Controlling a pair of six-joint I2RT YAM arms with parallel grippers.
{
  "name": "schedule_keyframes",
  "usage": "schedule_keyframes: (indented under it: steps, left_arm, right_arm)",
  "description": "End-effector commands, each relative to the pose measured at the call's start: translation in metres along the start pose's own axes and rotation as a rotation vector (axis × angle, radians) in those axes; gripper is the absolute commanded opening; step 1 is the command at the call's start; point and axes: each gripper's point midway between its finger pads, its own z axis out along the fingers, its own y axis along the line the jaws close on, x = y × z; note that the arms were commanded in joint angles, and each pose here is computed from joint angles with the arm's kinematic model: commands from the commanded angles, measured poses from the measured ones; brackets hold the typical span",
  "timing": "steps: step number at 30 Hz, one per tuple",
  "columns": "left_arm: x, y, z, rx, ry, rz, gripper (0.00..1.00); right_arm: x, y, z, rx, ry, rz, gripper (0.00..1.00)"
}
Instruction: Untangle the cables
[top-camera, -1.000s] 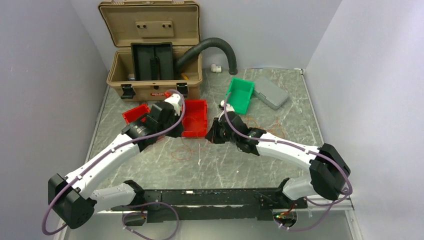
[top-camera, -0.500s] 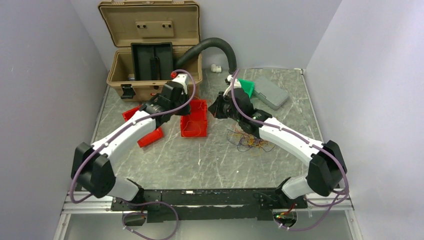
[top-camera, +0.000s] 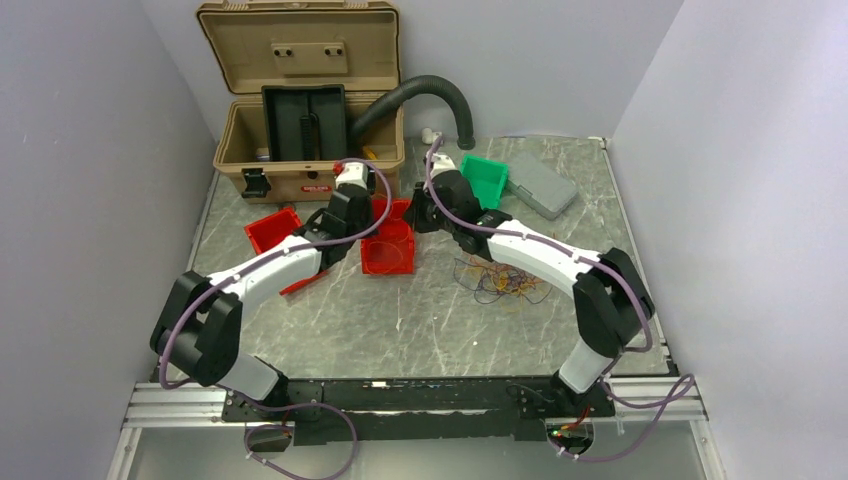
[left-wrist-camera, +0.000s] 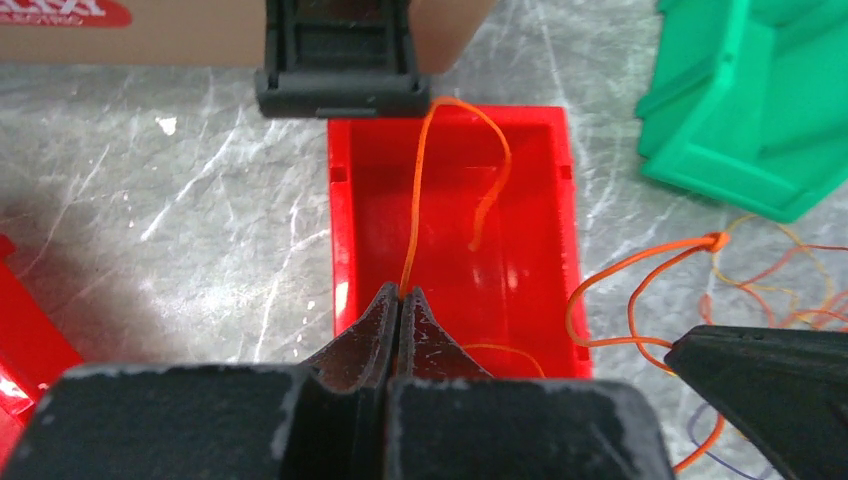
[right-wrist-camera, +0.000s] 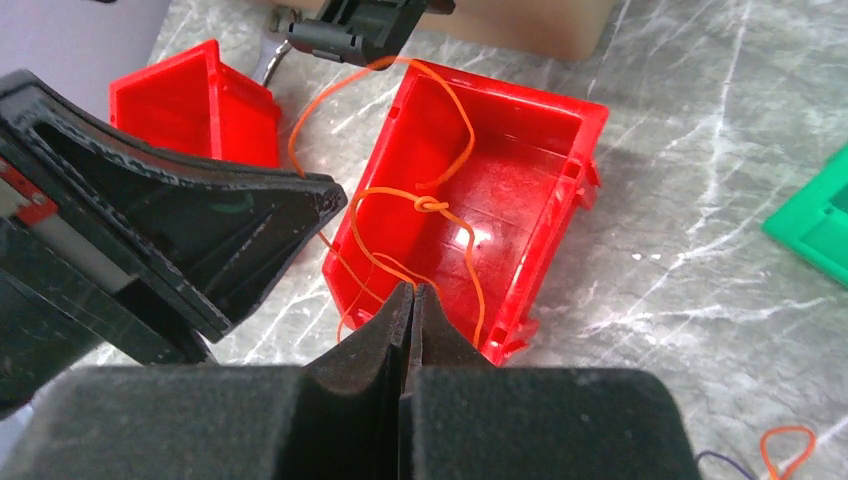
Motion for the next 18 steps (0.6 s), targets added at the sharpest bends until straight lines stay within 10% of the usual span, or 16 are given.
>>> schedule_keyframes:
  steps: [1,15,18]
  left_arm:
    - [-0.027,-0.002,0.007,-0.007,-0.172,-0.078,0.0]
    - [0.023,-0.001,0.02,-0.036,-0.003,0.022,0.0]
    - [0.028,-0.004,0.021,-0.03,0.039,0.033,0.0]
  right_arm:
    - [-0.035,0.027,0.01,-0.107,-0.095,-0.046,0.0]
    - [0.029,-0.006,0.075,-0.023,0.107,-0.068,0.0]
    - [0.031,-0.008,0.079,-0.005,0.125,-0.053,0.29]
